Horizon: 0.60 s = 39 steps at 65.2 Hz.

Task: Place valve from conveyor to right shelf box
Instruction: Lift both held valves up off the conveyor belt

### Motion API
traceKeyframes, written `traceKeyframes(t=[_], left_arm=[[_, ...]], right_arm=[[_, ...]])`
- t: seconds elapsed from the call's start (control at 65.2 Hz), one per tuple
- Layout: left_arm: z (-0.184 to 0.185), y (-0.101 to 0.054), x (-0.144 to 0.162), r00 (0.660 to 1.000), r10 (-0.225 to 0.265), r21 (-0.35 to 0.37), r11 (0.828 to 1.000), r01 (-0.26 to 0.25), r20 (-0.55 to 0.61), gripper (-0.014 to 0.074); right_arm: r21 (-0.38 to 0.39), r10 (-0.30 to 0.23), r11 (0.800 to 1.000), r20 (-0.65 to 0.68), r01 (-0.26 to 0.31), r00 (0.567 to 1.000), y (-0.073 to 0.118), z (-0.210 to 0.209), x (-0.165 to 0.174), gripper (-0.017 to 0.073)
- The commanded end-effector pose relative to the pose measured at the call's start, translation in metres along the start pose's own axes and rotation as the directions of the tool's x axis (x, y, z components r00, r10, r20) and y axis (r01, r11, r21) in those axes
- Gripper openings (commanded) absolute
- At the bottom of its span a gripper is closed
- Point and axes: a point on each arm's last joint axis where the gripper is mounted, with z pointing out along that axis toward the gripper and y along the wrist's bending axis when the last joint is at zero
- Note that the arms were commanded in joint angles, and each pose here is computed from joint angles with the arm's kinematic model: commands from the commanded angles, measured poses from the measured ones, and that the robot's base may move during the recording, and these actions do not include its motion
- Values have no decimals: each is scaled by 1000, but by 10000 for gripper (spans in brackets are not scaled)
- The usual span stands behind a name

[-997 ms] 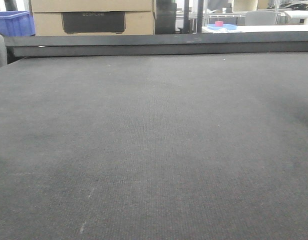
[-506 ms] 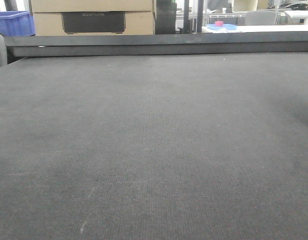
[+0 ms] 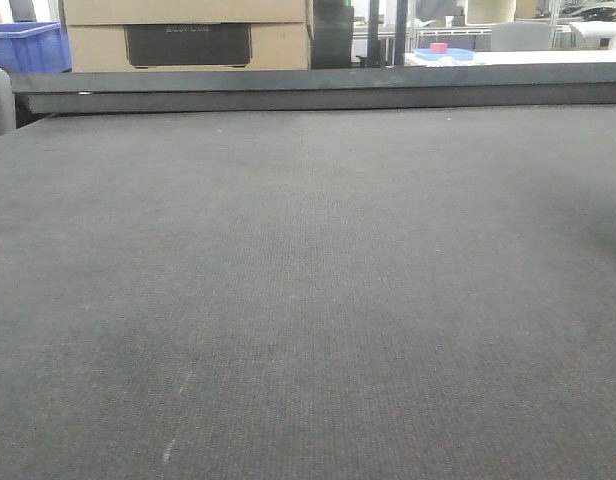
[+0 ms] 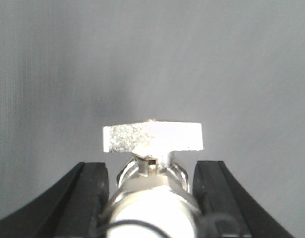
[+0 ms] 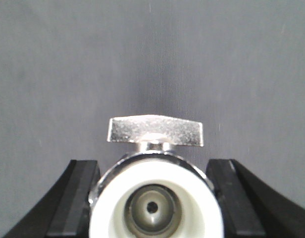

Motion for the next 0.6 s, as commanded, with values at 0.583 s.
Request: traceKeyframes(t=[0.583], left_arm=[[-90,-17,89,727,-92,12,993,115,681,-111]], right_arm=[[30,-6,1000,470,-9,883,-3,-15,68,-162]])
